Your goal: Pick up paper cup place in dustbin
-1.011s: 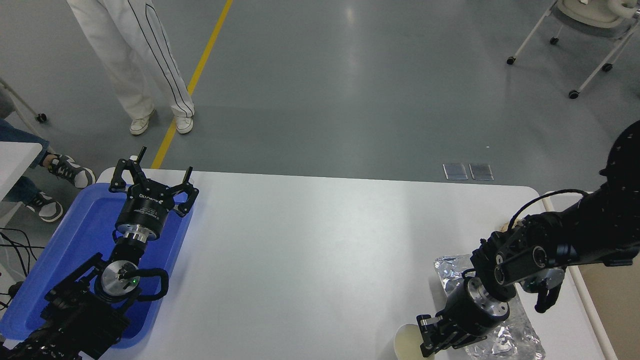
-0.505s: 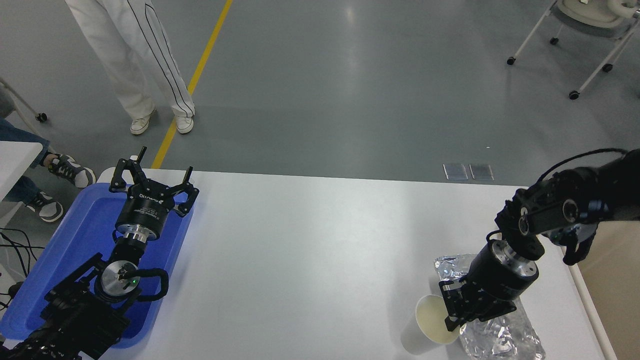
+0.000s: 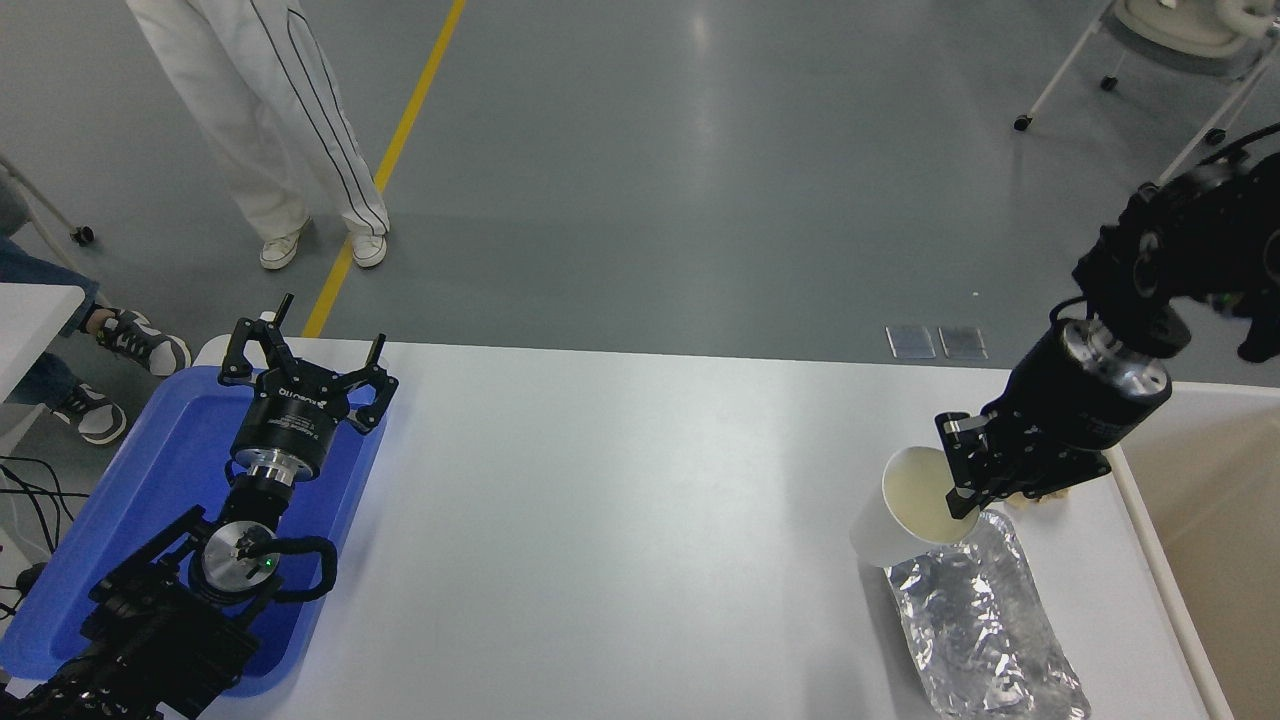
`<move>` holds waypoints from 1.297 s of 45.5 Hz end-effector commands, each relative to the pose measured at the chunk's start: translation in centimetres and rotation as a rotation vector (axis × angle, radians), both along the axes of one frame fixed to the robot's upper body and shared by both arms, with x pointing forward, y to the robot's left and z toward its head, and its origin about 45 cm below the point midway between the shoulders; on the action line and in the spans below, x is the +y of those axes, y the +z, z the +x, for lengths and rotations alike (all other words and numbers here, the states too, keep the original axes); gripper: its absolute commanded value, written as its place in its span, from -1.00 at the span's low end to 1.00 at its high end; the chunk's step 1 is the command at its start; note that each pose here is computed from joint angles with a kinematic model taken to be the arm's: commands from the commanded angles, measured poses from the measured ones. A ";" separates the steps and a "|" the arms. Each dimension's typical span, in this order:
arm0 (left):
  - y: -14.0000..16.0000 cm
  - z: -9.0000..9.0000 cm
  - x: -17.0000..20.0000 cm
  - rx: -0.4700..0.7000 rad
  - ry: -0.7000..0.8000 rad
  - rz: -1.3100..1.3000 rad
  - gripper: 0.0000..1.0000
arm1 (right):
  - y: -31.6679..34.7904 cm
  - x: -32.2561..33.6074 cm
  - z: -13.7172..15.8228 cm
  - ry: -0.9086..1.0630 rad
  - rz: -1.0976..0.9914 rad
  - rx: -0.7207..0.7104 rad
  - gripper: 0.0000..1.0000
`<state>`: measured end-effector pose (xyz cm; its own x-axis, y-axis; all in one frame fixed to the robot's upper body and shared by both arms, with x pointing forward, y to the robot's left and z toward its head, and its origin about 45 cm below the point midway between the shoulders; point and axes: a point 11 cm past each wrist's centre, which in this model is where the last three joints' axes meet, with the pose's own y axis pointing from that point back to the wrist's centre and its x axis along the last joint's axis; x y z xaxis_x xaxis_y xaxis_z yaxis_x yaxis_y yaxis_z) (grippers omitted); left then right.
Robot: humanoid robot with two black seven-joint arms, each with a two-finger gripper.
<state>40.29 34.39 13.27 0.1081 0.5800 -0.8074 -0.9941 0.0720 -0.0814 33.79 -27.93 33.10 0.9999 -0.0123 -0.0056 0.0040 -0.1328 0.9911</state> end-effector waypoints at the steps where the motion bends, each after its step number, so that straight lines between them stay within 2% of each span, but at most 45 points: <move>1: 0.0 0.0 0.0 0.000 0.000 0.000 1.00 | 3.8 0.0 0.8 0.041 -0.049 -0.087 -1.00; 51: 0.0 0.0 0.0 0.000 0.000 0.000 1.00 | 4.9 -1.0 1.0 0.052 -0.077 -0.113 -1.00; 59: 0.0 0.0 0.0 0.000 0.000 0.000 1.00 | 5.1 -4.1 0.8 -0.009 -0.152 -0.109 -1.00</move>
<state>40.29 34.39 13.27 0.1080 0.5799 -0.8075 -0.9941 0.0719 -0.0814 34.74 -29.39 37.90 0.9941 0.0357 0.1022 -0.1006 -0.0431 0.9940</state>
